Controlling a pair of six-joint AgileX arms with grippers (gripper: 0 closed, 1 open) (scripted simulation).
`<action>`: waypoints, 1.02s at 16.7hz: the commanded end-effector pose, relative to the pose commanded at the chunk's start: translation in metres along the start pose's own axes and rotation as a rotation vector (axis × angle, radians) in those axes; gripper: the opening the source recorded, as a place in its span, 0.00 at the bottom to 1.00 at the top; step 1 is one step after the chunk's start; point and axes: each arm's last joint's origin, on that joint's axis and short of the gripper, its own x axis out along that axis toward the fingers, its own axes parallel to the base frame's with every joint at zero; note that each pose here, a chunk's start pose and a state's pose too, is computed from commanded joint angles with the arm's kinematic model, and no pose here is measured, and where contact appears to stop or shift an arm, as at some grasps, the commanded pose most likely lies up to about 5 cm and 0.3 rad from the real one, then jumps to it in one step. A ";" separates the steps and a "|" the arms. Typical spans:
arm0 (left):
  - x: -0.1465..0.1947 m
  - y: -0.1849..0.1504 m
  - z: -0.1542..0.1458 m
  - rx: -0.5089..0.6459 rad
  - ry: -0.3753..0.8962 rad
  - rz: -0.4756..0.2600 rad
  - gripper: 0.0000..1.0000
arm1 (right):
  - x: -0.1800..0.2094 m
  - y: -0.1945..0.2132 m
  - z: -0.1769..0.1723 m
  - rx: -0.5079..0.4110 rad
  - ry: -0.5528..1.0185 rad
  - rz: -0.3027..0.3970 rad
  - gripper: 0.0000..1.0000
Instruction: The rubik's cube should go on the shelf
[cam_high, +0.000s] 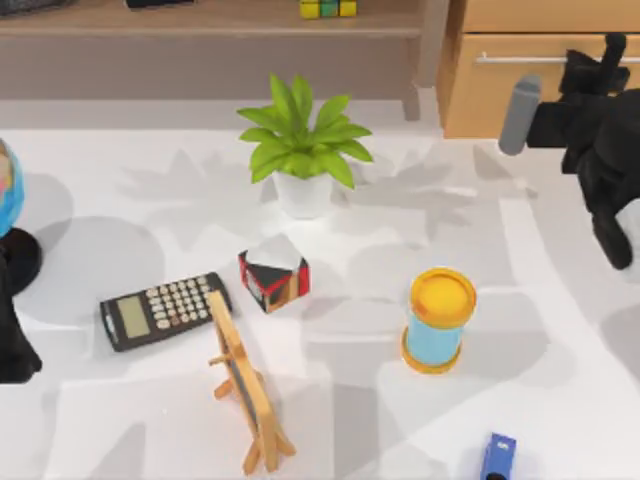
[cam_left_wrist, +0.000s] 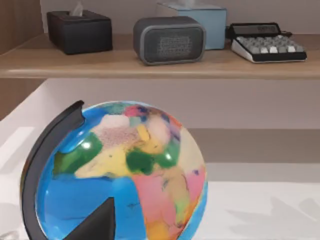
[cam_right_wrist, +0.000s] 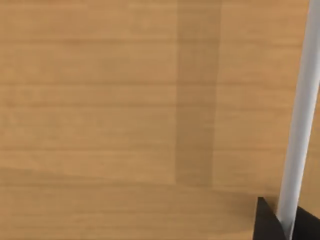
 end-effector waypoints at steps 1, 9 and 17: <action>0.000 0.000 0.000 0.000 0.000 0.000 1.00 | 0.007 -0.001 0.001 0.001 -0.005 -0.003 0.00; 0.000 0.000 0.000 0.000 0.000 0.000 1.00 | 0.017 -0.003 0.002 0.003 -0.011 -0.007 0.15; 0.000 0.000 0.000 0.000 0.000 0.000 1.00 | 0.017 -0.003 0.002 0.003 -0.011 -0.007 0.75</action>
